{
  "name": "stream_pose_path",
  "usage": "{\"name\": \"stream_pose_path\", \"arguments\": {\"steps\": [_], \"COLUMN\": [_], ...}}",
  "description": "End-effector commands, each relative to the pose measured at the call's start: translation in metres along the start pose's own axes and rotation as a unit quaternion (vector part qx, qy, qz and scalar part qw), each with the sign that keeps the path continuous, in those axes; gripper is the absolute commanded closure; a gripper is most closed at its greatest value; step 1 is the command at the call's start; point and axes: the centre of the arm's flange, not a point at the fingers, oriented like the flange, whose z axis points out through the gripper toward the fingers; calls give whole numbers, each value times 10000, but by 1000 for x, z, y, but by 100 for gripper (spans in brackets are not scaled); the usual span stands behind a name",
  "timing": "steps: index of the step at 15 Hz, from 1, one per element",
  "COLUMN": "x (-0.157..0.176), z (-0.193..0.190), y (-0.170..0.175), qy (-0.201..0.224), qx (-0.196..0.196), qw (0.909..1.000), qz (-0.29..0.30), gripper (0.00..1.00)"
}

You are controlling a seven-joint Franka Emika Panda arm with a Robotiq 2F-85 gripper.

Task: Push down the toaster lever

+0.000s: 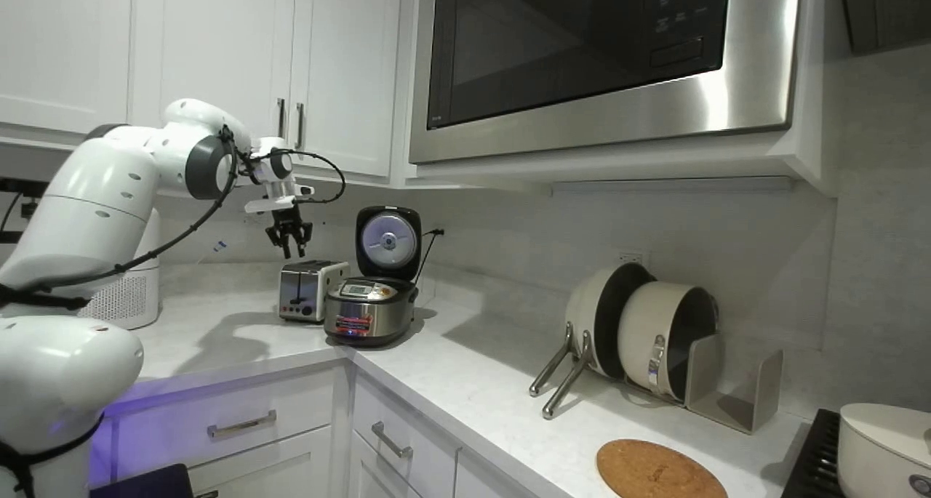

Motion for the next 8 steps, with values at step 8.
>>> {"name": "stream_pose_path", "arguments": {"steps": [8], "x": [-36], "z": [-42], "y": [5], "qy": [-1362], "qx": [-40], "qw": [9865], "qz": [913], "gripper": [0]}}
